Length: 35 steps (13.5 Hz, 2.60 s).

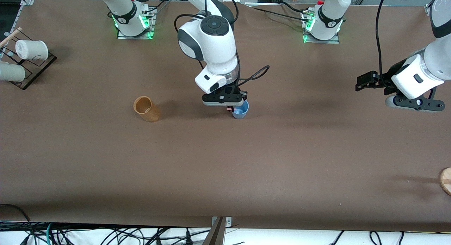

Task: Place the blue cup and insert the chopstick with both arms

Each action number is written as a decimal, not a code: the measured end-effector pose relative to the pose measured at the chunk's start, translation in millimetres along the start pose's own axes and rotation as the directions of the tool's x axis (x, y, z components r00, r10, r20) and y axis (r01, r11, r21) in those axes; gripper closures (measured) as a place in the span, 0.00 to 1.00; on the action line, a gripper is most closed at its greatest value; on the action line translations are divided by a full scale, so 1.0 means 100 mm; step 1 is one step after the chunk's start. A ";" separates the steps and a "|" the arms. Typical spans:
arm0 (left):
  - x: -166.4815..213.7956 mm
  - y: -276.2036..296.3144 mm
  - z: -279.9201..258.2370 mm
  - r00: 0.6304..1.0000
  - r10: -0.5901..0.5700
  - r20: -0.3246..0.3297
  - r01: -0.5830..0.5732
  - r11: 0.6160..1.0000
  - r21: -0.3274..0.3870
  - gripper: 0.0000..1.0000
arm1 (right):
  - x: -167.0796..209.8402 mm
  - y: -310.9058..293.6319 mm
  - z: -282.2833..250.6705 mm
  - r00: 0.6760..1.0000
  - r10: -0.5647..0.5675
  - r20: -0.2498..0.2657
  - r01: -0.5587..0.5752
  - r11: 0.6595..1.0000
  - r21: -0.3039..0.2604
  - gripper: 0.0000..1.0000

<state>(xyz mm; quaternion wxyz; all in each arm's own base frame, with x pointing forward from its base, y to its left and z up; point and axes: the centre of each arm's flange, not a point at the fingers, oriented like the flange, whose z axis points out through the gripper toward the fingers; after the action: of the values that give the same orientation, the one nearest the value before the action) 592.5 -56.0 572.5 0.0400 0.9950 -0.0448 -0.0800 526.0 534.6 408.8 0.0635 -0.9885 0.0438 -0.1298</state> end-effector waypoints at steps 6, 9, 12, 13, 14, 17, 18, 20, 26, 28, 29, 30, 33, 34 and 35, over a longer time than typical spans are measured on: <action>0.00 0.00 0.00 1.000 0.002 -0.001 -0.002 1.000 0.000 0.00 | -0.08 -0.06 0.12 1.000 -0.003 0.005 0.003 1.000 -0.016 0.66; 0.00 0.01 0.00 1.000 0.005 -0.001 -0.005 1.000 0.000 0.00 | -0.02 -0.05 0.01 1.000 0.005 0.006 -0.005 1.000 -0.030 0.36; 0.00 0.01 0.00 1.000 0.005 -0.002 -0.005 1.000 0.000 0.00 | 0.16 0.02 -0.37 0.999 0.029 0.023 -0.027 0.996 -0.082 0.04; 0.00 0.01 0.00 1.000 0.005 -0.002 -0.005 1.000 0.000 0.00 | 0.27 0.10 -0.55 0.999 0.035 0.038 -0.031 0.994 -0.100 0.00; 0.00 0.01 0.00 1.000 0.005 -0.002 -0.005 1.000 0.000 0.00 | 0.40 0.22 -0.72 0.998 0.032 0.063 -0.024 0.994 -0.110 0.00; 0.00 0.01 0.00 1.000 0.005 -0.002 -0.005 1.000 0.000 0.00 | 0.95 0.89 -1.14 0.988 -0.009 0.151 0.024 0.995 -0.092 0.00; 0.00 0.01 0.00 1.000 0.005 -0.003 -0.005 1.000 0.000 0.00 | 1.12 1.15 -1.26 0.985 -0.027 0.170 0.041 0.996 -0.081 0.00; 0.01 0.01 0.00 1.000 0.005 -0.003 -0.005 1.000 0.000 0.00 | 1.38 1.62 -1.56 0.984 -0.037 0.176 0.050 0.996 -0.070 0.00; 0.01 0.01 0.00 1.000 0.005 -0.009 -0.005 1.000 0.000 0.00 | 1.46 3.26 -2.38 0.967 -0.067 0.246 0.082 0.996 -0.048 0.00; 0.01 0.01 0.00 1.000 0.005 -0.009 -0.005 1.000 0.000 0.00 | 1.35 3.62 -2.57 0.958 -0.084 0.274 0.101 0.994 -0.048 0.00; 0.01 0.01 0.00 1.000 0.005 -0.009 -0.005 1.000 0.000 0.00 | 1.31 3.72 -2.62 0.955 -0.091 0.283 0.109 0.993 -0.048 0.00; 0.01 0.01 0.00 1.000 0.005 -0.009 -0.005 1.000 0.000 0.00 | 1.29 3.77 -2.64 0.952 -0.100 0.289 0.118 0.992 -0.046 0.00; 0.01 0.01 0.00 1.000 0.005 -0.009 -0.005 1.000 0.000 0.00 | 1.29 3.80 -2.60 0.946 -0.121 0.300 0.140 0.989 -0.041 0.00; 0.01 0.01 0.00 1.000 0.005 -0.009 -0.005 1.000 0.000 0.00 | 1.29 3.80 -2.58 0.945 -0.122 0.303 0.140 0.989 -0.041 0.00; 0.01 0.01 0.00 1.000 0.005 -0.009 -0.005 1.000 0.000 0.00 | 1.30 3.80 -2.55 0.944 -0.121 0.306 0.141 0.989 -0.042 0.00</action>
<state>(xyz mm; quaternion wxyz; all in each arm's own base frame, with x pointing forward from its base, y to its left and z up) 593.8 -56.9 572.7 0.0402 0.9952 -0.0471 -0.0754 557.1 116.4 634.0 0.0297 -0.9989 -0.0282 0.0209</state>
